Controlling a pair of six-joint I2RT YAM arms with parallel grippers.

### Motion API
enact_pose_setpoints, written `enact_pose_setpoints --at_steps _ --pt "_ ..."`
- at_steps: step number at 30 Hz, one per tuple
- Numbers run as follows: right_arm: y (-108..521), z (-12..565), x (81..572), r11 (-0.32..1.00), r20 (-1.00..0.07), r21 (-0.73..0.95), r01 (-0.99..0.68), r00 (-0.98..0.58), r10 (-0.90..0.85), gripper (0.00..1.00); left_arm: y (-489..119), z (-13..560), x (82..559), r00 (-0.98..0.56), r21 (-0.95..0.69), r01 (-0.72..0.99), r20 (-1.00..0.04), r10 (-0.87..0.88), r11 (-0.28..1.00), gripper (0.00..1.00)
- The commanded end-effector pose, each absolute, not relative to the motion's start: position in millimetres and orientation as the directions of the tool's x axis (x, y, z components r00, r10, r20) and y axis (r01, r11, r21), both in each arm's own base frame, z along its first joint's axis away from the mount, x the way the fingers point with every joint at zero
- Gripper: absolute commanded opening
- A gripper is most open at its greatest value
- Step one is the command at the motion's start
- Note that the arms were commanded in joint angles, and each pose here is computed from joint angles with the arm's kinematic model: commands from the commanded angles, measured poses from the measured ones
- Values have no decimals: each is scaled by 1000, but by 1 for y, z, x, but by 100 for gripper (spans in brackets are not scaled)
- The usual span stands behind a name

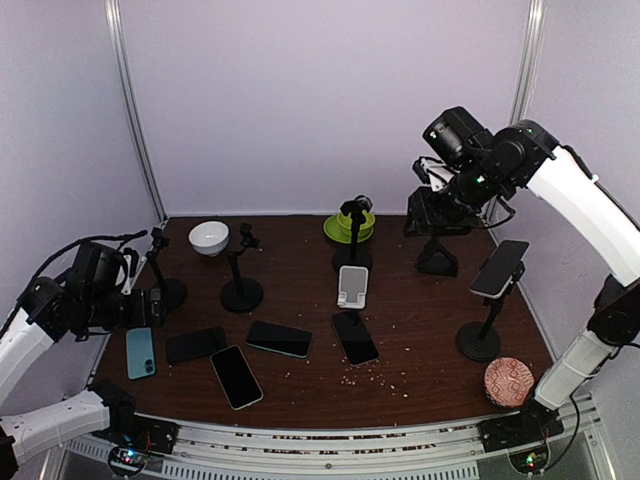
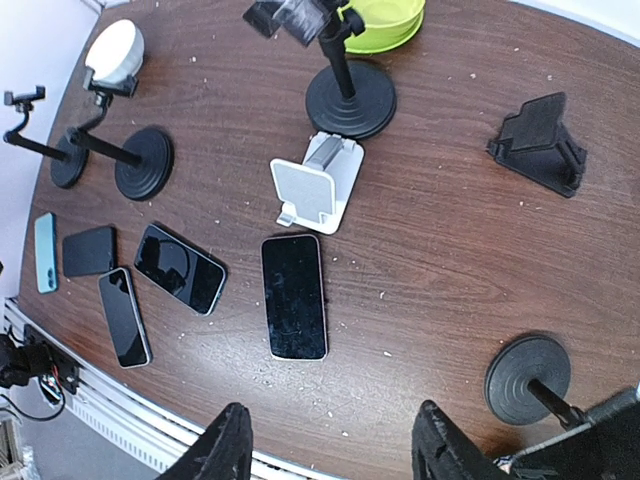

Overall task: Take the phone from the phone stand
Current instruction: Place the phone at the center of the board, then pick up the phone stand with the phone from the center of the board.

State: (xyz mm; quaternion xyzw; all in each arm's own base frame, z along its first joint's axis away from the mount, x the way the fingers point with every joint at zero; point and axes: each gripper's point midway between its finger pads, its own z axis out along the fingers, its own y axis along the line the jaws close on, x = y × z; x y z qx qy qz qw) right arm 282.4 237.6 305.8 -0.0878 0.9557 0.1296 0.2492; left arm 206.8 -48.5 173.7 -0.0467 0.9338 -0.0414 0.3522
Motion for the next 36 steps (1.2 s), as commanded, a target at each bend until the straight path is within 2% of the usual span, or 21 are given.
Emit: enact_pose_setpoints --at_steps 1,9,12,14,18,20,24,27,33,36 --pt "210 328 268 974 -501 193 -119 -866 -7 55 -66 219 218 -656 -178 47 -747 -104 983 98" --pt "179 367 245 955 -514 296 18 -840 175 54 -85 292 216 -452 -437 157 -829 -329 886 98" --pt "159 375 237 954 -530 294 53 -822 208 54 -99 310 209 -392 -485 277 -845 -364 830 98" --pt "143 379 232 953 -538 294 71 -812 227 55 -98 316 205 -374 -519 285 -834 -405 806 98" --pt "105 376 229 943 -545 294 155 -783 299 56 -95 312 193 -414 -541 268 -812 -412 797 98" --pt "88 373 228 942 -559 277 187 -766 317 64 -102 307 188 -457 -557 289 -795 -399 779 98" --pt "60 371 227 946 -583 230 230 -746 323 76 -123 287 187 -612 -632 255 -691 -384 732 98" --pt "45 362 226 945 -575 201 257 -750 326 83 -127 281 194 -654 -633 210 -658 -375 745 98" --pt "21 338 228 930 -527 196 309 -767 366 87 -160 294 206 -697 -480 278 -697 -168 832 98" --pt "19 321 230 910 -473 255 326 -779 412 86 -190 294 211 -717 -459 313 -688 -110 832 98"
